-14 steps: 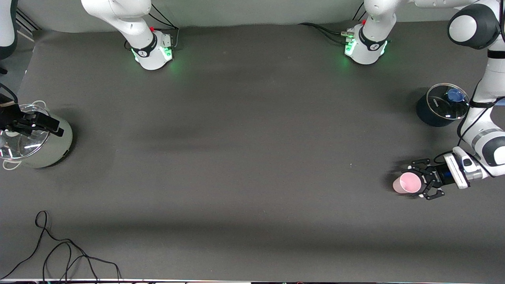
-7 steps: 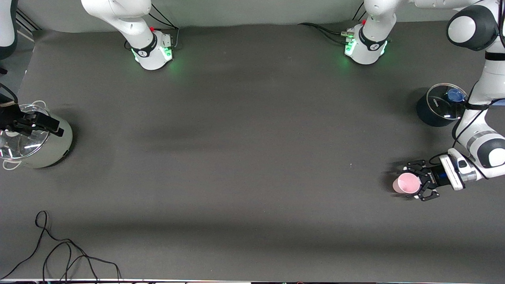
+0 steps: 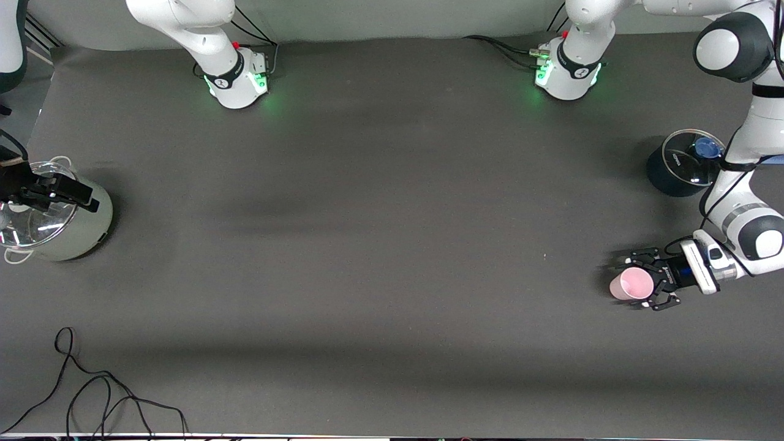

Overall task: Transfer pink cup from left to right arm
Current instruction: 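Reach the left gripper down to the pink cup and grasp it, then lift the pink cup with the left gripper toward the table middle, then hold the cup with the left gripper while the right gripper approaches it, then close the right gripper on the pink cup's side below the left gripper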

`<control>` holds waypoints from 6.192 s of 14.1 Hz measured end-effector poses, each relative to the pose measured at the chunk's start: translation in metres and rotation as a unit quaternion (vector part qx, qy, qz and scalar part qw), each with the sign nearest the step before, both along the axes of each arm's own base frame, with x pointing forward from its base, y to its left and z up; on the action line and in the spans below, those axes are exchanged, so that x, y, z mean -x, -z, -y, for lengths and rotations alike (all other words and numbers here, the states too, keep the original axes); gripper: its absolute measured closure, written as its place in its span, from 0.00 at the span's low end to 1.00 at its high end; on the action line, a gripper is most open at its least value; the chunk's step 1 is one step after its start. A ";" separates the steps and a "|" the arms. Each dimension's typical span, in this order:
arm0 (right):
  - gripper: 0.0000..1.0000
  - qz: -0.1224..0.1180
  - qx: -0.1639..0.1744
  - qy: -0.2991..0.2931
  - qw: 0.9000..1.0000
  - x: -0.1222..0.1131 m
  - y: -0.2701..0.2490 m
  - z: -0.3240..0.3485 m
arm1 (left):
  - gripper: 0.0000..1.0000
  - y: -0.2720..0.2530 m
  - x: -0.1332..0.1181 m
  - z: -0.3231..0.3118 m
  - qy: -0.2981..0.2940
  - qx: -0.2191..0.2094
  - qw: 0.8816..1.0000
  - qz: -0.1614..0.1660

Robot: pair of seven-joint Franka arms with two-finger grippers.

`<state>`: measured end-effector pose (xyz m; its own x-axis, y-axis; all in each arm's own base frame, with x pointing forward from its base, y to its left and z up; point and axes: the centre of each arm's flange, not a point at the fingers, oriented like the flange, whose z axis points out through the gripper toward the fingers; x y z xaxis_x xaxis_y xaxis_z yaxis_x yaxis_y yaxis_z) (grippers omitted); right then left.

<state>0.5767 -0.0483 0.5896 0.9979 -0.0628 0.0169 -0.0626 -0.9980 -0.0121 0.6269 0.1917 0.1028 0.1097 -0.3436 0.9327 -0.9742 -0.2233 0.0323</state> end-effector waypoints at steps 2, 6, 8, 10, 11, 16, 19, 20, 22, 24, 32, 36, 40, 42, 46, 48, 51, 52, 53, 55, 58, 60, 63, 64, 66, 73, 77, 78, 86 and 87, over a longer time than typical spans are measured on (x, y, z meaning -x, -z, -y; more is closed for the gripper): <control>0.00 0.000 0.000 0.000 1.000 0.000 0.000 0.000 | 0.00 0.002 0.000 0.000 0.000 0.001 1.000 -0.001; 0.00 -0.001 0.000 0.000 1.000 0.000 0.001 0.000 | 0.29 0.002 0.000 0.000 0.000 0.002 1.000 0.001; 0.00 -0.001 0.000 0.000 1.000 0.000 0.001 0.000 | 0.31 0.002 -0.001 0.001 0.000 0.002 1.000 0.001; 0.00 -0.001 0.000 0.000 1.000 0.000 0.001 0.000 | 0.31 0.000 -0.003 0.004 0.001 0.005 1.000 0.004; 0.00 -0.001 0.000 0.000 1.000 0.000 0.001 0.000 | 0.31 -0.004 -0.007 0.011 0.003 0.010 1.000 0.009; 0.00 -0.002 0.000 0.000 1.000 0.000 0.002 0.000 | 0.31 -0.050 -0.062 0.090 0.001 0.030 0.999 0.016; 0.00 -0.002 0.000 0.000 1.000 0.000 0.002 0.000 | 0.31 -0.086 -0.096 0.169 -0.036 0.029 0.999 0.021; 0.00 -0.002 0.000 0.000 1.000 0.000 0.002 0.000 | 0.31 -0.098 -0.104 0.195 -0.052 0.027 0.998 0.020; 0.00 -0.002 0.000 0.000 1.000 0.000 0.002 0.000 | 0.31 -0.119 -0.114 0.251 -0.087 0.016 0.996 0.014; 0.00 -0.002 0.000 0.000 1.000 0.000 0.002 0.000 | 0.31 -0.139 -0.115 0.309 -0.121 0.006 0.993 0.005; 0.00 -0.004 0.000 0.000 1.000 -0.001 0.004 0.000 | 0.31 -0.221 -0.047 0.563 -0.254 0.001 0.966 -0.046; 0.00 -0.004 0.000 -0.003 1.000 -0.002 0.004 -0.003 | 0.31 -0.238 0.015 0.663 -0.272 0.003 0.961 -0.045; 0.00 -0.002 0.000 -0.006 1.000 -0.002 0.003 -0.007 | 0.31 -0.249 0.060 0.718 -0.270 0.006 0.962 -0.030; 0.00 -0.003 0.000 -0.013 1.000 -0.003 0.004 -0.015 | 0.31 -0.252 0.072 0.734 -0.270 0.006 0.963 -0.018; 0.00 -0.005 -0.008 -0.033 0.999 -0.007 0.009 -0.041 | 0.31 -0.247 0.086 0.751 -0.277 0.002 0.961 -0.011; 0.00 -0.003 -0.034 -0.036 0.999 -0.011 0.013 -0.052 | 0.31 -0.244 0.086 0.751 -0.282 -0.001 0.960 -0.009; 0.00 -0.003 -0.049 -0.051 0.997 -0.016 0.015 -0.076 | 0.31 -0.244 0.083 0.748 -0.285 -0.001 0.959 -0.007; 0.00 0.000 -0.049 -0.062 0.997 -0.016 0.014 -0.089 | 0.31 -0.245 0.082 0.748 -0.285 -0.001 0.958 -0.006; 0.00 0.009 -0.050 -0.072 0.996 -0.017 0.014 -0.101 | 0.31 -0.245 0.082 0.748 -0.286 -0.001 0.958 -0.006; 0.00 0.025 -0.051 -0.083 0.995 -0.023 0.017 -0.129 | 0.31 -0.246 0.082 0.746 -0.293 0.001 0.956 -0.004; 0.00 0.034 -0.057 -0.052 0.996 -0.033 0.028 -0.169 | 0.31 -0.248 0.082 0.745 -0.299 0.004 0.954 -0.006; 0.00 0.035 -0.061 -0.042 0.997 -0.042 0.032 -0.203 | 0.31 -0.248 0.083 0.746 -0.301 0.007 0.954 -0.012; 0.00 0.032 -0.061 -0.023 0.997 -0.051 0.044 -0.262 | 0.31 -0.246 0.085 0.748 -0.302 0.005 0.953 -0.009; 0.00 0.030 -0.055 -0.027 0.998 -0.053 0.052 -0.278 | 0.31 -0.246 0.085 0.748 -0.302 0.004 0.953 -0.008; 0.00 0.029 -0.048 -0.033 0.998 -0.060 0.065 -0.299 | 0.31 -0.245 0.085 0.748 -0.304 0.005 0.953 -0.009; 0.00 0.034 -0.051 -0.018 0.998 -0.068 0.077 -0.345 | 0.31 -0.245 0.084 0.748 -0.305 0.005 0.952 -0.009; 0.00 0.025 -0.040 0.006 0.999 -0.069 0.097 -0.358 | 0.31 -0.243 0.084 0.748 -0.305 0.004 0.952 -0.010; 0.00 0.025 -0.030 0.011 0.999 -0.070 0.104 -0.362 | 0.31 -0.242 0.084 0.748 -0.305 0.003 0.952 -0.010; 0.07 0.020 -0.012 0.017 1.000 -0.075 0.132 -0.369 | 0.31 -0.240 0.084 0.747 -0.305 0.002 0.952 -0.010; 0.07 0.021 -0.012 0.017 1.000 -0.075 0.132 -0.369 | 0.31 -0.240 0.084 0.747 -0.305 0.001 0.952 -0.010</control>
<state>0.6520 0.3205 0.4578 0.9936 -0.0983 0.0561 -0.0961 -0.9946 -0.0397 0.5428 -0.5557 0.3426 0.3063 -0.2073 0.9291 -0.6621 -0.7476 0.0514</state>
